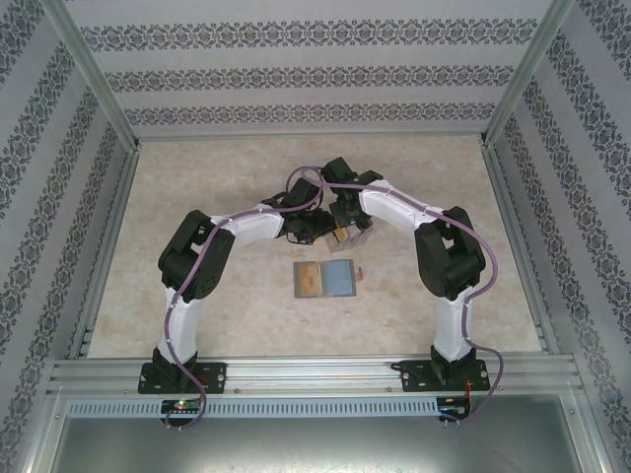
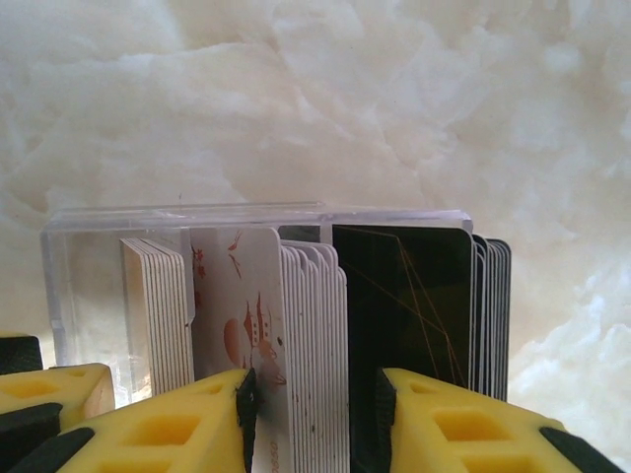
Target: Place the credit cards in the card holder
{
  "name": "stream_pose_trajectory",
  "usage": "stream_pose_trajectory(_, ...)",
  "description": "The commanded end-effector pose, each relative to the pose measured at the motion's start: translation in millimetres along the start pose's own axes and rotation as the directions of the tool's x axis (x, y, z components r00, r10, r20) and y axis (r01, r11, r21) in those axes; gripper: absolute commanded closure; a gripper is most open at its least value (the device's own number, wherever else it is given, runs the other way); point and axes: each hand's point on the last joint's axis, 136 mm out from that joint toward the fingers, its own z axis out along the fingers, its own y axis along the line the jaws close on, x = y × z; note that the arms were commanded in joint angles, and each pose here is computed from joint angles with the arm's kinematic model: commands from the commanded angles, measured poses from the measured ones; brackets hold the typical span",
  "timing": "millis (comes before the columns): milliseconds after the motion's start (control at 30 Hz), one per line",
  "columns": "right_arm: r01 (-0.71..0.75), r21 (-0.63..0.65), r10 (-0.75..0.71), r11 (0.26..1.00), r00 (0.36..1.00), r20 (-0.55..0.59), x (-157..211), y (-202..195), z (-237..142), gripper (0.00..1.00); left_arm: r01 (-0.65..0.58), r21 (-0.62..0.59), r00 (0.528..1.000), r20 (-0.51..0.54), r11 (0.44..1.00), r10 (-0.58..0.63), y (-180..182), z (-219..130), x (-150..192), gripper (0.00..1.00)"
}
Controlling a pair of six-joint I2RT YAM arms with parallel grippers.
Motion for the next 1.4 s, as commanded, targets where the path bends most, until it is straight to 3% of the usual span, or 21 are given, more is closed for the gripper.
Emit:
stream_pose_trajectory(0, 0.003, 0.079, -0.007, 0.997, 0.999, 0.047, -10.6, -16.7, -13.8, 0.62, 0.036, -0.088, 0.999, -0.004, 0.995, -0.037, 29.0, 3.6, 4.3, 0.61)
stream_pose_trajectory(300, -0.001, 0.076, -0.003, 0.997, 0.999, 0.044, -7.3, -16.5, -13.4, 0.68, 0.037, -0.087, 0.999, -0.005, 0.996, -0.038, 28.7, 4.0, 4.6, 0.62)
stream_pose_trajectory(767, 0.000, 0.095, -0.006, 0.995, 0.998, 0.056, -9.8, -19.9, -18.2, 0.66, 0.040, -0.083, 0.999, -0.006, 0.996, -0.041, 28.6, 5.0, 4.6, 0.62)
stream_pose_trajectory(1367, -0.008, 0.099, 0.002, 0.995, 0.998, 0.059, -9.6, -21.7, -19.9, 0.71, 0.041, -0.084, 0.999, -0.013, 0.996, -0.042, 28.9, 6.9, 5.4, 0.62)
